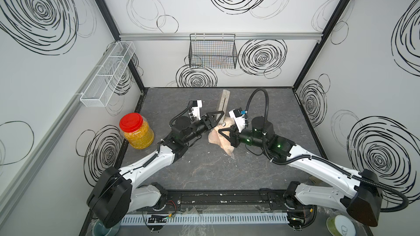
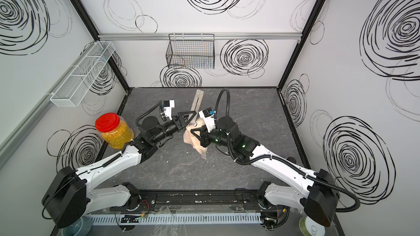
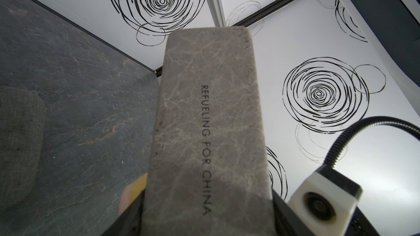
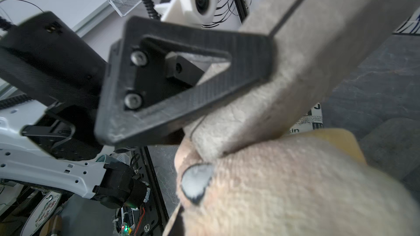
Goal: Wipe the eyeglass case
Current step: Wipe the dirt from the eyeglass case.
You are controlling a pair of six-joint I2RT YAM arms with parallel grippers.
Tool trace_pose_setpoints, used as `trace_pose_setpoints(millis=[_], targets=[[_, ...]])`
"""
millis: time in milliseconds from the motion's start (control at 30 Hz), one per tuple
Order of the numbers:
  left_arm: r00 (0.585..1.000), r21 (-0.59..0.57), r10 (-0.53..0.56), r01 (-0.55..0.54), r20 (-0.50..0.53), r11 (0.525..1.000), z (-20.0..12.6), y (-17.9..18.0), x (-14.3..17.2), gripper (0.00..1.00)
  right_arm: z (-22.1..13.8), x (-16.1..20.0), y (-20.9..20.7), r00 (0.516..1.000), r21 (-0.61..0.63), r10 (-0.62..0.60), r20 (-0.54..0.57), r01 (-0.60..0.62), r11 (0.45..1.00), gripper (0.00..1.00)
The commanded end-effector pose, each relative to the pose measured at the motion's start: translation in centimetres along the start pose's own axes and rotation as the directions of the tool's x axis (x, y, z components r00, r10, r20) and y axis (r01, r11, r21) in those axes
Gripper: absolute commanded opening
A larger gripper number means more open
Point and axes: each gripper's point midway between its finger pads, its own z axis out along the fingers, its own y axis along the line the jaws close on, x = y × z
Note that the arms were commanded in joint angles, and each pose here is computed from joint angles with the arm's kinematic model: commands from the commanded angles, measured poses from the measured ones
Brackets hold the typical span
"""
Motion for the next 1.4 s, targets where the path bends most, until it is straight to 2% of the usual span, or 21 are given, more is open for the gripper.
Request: trace_pose_setpoints(millis=[0,67,267,333,400,533,600,700,867,967,1033,1200,1300,1367], targets=[[0.998,0.135,0.045,-0.050,0.042,0.990,-1.0,-4.9,-1.3,0.54,-0.2,-1.2,-1.4,0.999,0.100,-0.002,0.054,-0.004,0.995,0.03],[0.998,0.135,0.046,-0.052,0.047,0.989,-1.3,-5.1,-1.3,0.55,-0.5,-1.9,-0.6,0.997,0.070,-0.017,0.070,0.012,0.997,0.03],[0.997,0.136,0.050,-0.057,0.055,0.989,-1.6,-5.1,-1.3,0.55,-1.6,-4.1,4.3,0.989,-0.172,-0.031,0.143,0.056,0.984,0.04],[0.997,0.137,0.053,-0.060,0.055,0.989,-1.6,-5.2,-1.3,0.54,-1.4,-4.1,4.8,0.990,-0.201,-0.028,0.141,0.056,0.978,0.04],[0.997,0.142,0.059,-0.066,0.051,0.988,-1.6,-5.3,-1.1,0.54,-0.8,-3.6,3.8,0.992,-0.160,-0.021,0.127,0.041,0.986,0.04],[0.997,0.148,0.067,-0.074,0.049,0.986,-1.6,-5.5,-1.0,0.54,0.9,-1.6,-1.5,0.999,0.105,0.035,0.041,-0.039,0.994,0.02],[0.996,0.148,0.069,-0.076,0.048,0.986,-1.6,-5.6,-1.0,0.54,1.2,-0.9,-2.6,0.998,0.156,0.062,0.001,-0.061,0.986,0.02],[0.996,0.137,0.073,-0.079,0.050,0.987,-1.7,-5.4,-1.0,0.54,1.0,-1.2,-1.0,0.999,0.079,0.041,-0.011,-0.040,0.996,0.02],[0.996,0.135,0.070,-0.076,0.052,0.988,-1.7,-5.1,-1.0,0.55,-1.2,-3.6,3.2,0.995,-0.128,-0.013,0.101,0.026,0.991,0.04],[0.996,0.139,0.068,-0.074,0.051,0.987,-1.6,-5.2,-0.9,0.55,-2.3,-4.3,4.4,0.987,-0.190,-0.013,0.161,0.044,0.981,0.05],[0.997,0.143,0.063,-0.070,0.052,0.987,-1.6,-5.2,-0.9,0.55,-2.1,-4.2,3.8,0.987,-0.162,-0.007,0.160,0.033,0.986,0.05],[0.997,0.149,0.059,-0.065,0.043,0.987,-1.5,-5.3,-0.6,0.55,0.1,-1.9,-1.3,0.999,0.111,0.030,0.018,-0.032,0.993,0.03],[0.997,0.141,0.060,-0.065,0.043,0.988,-1.6,-5.1,-0.5,0.55,0.4,-1.5,-2.0,0.999,0.150,0.044,-0.011,-0.042,0.988,0.03],[0.997,0.143,0.061,-0.066,0.042,0.988,-1.6,-5.1,-0.5,0.55,0.5,-1.7,-1.1,0.999,0.097,0.040,-0.002,-0.040,0.994,0.04]])
